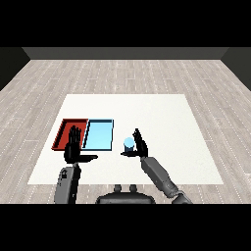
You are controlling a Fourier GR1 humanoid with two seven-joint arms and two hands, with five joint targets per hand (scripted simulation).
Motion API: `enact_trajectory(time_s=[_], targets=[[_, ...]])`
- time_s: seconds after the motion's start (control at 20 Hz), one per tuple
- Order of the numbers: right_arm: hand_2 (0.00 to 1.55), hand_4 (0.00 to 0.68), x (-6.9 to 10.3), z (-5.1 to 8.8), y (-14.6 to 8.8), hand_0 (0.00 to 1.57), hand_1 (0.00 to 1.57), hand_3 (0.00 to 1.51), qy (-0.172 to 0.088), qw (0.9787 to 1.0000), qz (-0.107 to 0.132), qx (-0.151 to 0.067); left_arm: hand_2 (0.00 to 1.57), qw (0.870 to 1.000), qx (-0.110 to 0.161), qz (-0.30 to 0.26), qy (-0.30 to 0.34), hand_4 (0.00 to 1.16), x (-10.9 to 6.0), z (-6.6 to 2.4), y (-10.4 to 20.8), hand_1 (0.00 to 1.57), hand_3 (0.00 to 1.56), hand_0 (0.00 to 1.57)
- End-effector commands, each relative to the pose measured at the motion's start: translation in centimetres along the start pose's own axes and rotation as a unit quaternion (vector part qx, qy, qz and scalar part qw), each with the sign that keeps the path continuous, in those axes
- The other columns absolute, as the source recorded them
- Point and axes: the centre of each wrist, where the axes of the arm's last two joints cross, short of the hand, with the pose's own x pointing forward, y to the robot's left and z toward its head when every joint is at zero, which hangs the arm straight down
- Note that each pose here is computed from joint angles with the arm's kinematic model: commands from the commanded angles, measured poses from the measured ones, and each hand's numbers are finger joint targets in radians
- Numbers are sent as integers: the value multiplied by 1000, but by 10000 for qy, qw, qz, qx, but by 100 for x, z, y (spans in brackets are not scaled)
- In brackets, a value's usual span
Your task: Pick the blue can and put it in the blue box
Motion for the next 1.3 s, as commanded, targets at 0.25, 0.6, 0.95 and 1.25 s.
enact_trajectory(time_s=[0.25, 0.6, 0.95, 1.25], targets=[[0, 0, -181, 43, -47, 0, 0, 0, 72, 9999, 68, 68, 0, 10000, -47, 21, 29, 0, -138, 8, -36, 0, 0, 0], [0, 0, -140, -176, 68, 0, 0, 0, 68, 9999, -49, 121, 0, 9999, -46, 82, -44, 0, -160, 85, 8, 0, 0, 0], [1486, 582, -33, -228, 238, 1530, 1530, 1452, 280, 9973, 606, -297, 0, 10000, 53, 7, -58, 0, 185, -65, 106, 0, 0, 0], [1492, 678, 18, -337, 304, 1559, 1559, 1443, 430, 9945, 900, -313, 0, 9999, 28, 42, -105, 0, 22, -49, -43, 0, 0, 0]])
